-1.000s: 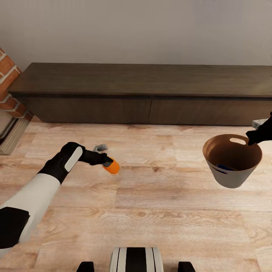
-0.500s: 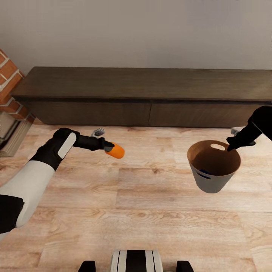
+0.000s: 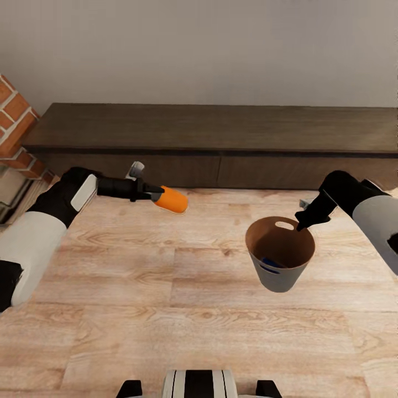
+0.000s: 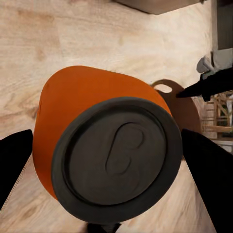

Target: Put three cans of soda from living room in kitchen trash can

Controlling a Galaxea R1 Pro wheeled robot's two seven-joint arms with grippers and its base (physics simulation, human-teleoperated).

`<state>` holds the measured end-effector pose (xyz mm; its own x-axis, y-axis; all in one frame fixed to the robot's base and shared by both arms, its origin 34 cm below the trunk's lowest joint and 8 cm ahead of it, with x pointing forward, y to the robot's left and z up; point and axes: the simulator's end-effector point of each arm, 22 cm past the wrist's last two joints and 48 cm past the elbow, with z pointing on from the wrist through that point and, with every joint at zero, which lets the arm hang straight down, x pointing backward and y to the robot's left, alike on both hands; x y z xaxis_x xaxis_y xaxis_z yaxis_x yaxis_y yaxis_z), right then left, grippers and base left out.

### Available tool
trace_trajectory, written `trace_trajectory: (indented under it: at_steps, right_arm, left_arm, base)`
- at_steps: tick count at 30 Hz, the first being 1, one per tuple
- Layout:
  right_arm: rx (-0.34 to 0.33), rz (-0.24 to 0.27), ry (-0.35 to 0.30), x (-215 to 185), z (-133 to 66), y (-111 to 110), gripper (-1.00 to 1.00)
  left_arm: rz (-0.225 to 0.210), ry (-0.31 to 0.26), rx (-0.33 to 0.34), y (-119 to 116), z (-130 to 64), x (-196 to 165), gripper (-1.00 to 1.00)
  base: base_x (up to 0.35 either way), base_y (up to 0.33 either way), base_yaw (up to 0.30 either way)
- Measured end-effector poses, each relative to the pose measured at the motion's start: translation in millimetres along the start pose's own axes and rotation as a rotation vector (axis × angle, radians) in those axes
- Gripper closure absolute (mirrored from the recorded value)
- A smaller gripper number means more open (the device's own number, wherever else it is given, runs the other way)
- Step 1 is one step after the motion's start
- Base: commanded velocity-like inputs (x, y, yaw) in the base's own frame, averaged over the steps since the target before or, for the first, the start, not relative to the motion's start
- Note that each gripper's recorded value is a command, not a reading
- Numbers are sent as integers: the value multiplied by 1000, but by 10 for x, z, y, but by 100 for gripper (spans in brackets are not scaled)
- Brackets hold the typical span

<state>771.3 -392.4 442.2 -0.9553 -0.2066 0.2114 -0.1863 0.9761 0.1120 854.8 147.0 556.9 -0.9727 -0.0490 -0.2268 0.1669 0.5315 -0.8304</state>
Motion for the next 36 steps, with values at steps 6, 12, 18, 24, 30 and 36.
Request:
trace_trajectory:
  at_steps: [6, 12, 18, 24, 30, 36]
  right_arm:
    - [-9, -41, 12, -47, 110, 368, 100]
    - [5, -57, -13, -178, 119, 654, 100]
    - [3, -92, -21, -265, 42, 924, 100]
    - [-21, -108, -26, -314, -60, 1146, 100]
    - [3, -124, -22, -302, -174, 1120, 100]
    - [-15, -143, -30, -347, -280, 1313, 100]
  left_arm:
    - [54, -25, 27, -417, -187, -448, 100]
    - [110, -11, 82, -950, -39, -635, 100]
    - [192, 148, 104, -1435, 541, -262, 100]
    - [239, 229, 85, -1606, 707, -70, 100]
    - [265, 283, 62, -1675, 748, 53, 100]
    - [312, 337, 122, -2172, 1022, 240, 100]
  base:
    - [0, 0, 0]
    - [0, 0, 0]
    - [0, 0, 0]
    - [0, 0, 0]
    - [0, 0, 0]
    - [0, 0, 0]
